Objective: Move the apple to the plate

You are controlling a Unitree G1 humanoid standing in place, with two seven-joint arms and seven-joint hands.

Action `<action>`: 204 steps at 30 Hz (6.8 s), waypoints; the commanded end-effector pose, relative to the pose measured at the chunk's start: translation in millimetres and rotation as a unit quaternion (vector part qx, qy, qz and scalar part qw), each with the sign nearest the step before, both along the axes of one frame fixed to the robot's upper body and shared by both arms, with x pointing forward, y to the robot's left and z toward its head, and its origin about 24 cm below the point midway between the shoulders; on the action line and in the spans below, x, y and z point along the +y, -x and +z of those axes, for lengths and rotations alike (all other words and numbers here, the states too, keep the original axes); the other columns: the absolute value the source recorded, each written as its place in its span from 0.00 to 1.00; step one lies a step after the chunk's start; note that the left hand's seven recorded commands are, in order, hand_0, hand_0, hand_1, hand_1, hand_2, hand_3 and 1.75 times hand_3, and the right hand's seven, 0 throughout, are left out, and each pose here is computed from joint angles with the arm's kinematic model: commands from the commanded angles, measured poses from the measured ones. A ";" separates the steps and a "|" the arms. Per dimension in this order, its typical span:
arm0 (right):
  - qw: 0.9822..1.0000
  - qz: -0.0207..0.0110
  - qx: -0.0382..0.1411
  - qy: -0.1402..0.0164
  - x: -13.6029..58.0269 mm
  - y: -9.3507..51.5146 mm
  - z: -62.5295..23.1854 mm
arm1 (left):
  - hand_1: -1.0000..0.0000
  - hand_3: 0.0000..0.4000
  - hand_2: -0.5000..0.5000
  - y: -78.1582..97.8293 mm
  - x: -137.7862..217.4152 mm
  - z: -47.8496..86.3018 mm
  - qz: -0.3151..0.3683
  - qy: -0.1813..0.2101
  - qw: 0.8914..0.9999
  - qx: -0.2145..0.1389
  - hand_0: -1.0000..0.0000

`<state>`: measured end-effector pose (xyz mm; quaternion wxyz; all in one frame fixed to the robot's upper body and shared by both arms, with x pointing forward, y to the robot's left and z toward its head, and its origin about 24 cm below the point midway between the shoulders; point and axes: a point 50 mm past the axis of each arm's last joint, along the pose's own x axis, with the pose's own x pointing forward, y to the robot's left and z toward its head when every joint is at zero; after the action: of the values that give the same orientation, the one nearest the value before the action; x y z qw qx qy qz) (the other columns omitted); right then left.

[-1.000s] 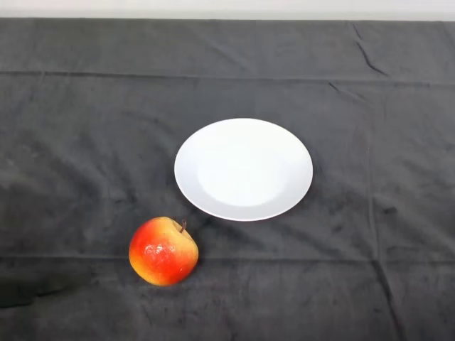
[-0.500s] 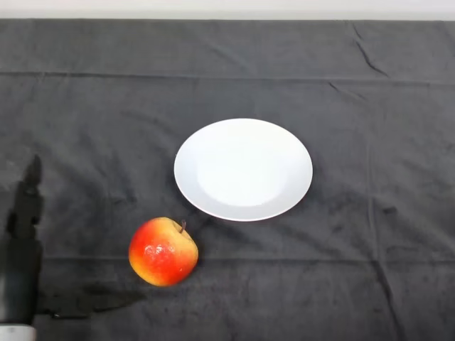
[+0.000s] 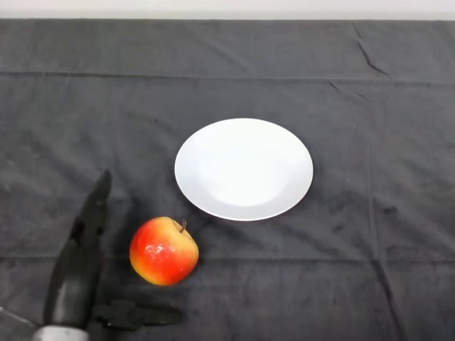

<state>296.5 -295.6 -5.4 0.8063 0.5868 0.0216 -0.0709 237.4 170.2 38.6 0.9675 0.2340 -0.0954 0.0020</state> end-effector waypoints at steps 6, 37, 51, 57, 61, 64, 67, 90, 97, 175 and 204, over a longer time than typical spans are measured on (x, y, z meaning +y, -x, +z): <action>1.000 -0.009 0.002 0.008 -5.8 0.2 3.4 | 1.00 0.00 0.50 -10.9 -2.7 -5.9 -0.009 -0.023 1.000 0.009 1.00; 1.000 -0.009 0.002 0.007 -5.8 0.2 3.4 | 0.00 1.00 0.50 -29.4 -19.9 18.8 -0.025 -0.050 0.998 -0.042 0.00; 1.000 -0.009 0.002 0.007 -5.9 0.2 3.4 | 0.00 1.00 0.50 -60.2 -41.0 37.0 -0.044 -0.054 0.995 -0.070 0.00; 1.000 -0.009 0.002 0.007 -5.9 0.2 3.4 | 0.00 1.00 0.50 -74.4 -51.7 38.3 -0.054 -0.054 0.994 -0.072 0.00; 1.000 -0.009 0.002 0.007 -6.0 0.2 3.4 | 0.00 1.00 0.50 -81.6 -60.1 36.4 -0.061 -0.052 0.994 -0.069 0.00; 1.000 -0.009 0.001 0.006 -6.0 0.2 3.4 | 0.00 1.00 0.50 -86.0 -66.2 34.5 -0.066 -0.051 0.994 -0.066 0.00; 1.000 -0.009 0.001 0.006 -6.0 0.2 3.4 | 0.00 1.00 0.50 -90.3 -71.6 33.1 -0.072 -0.049 0.994 -0.061 0.00; 1.000 -0.010 0.000 0.003 -6.3 0.1 3.4 | 0.00 1.00 0.50 -113.4 -86.4 25.2 -0.098 -0.053 0.994 -0.024 0.00; 1.000 -0.010 -0.001 0.002 -6.4 0.1 3.4 | 0.00 1.00 0.50 -116.6 -83.8 22.4 -0.093 -0.055 0.994 -0.014 0.00; 1.000 -0.009 0.000 0.005 -6.1 0.1 3.3 | 1.00 0.00 0.50 14.5 169.0 70.1 0.251 0.056 0.944 -0.206 1.00; 1.000 -0.009 0.000 0.004 -6.2 0.1 3.4 | 1.00 0.00 0.50 93.9 247.9 82.8 0.405 0.077 0.873 -0.260 1.00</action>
<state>297.0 -296.0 -4.2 0.8073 0.5857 0.0190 -0.0696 146.8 408.8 107.9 0.8472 0.1480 -0.2242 0.4583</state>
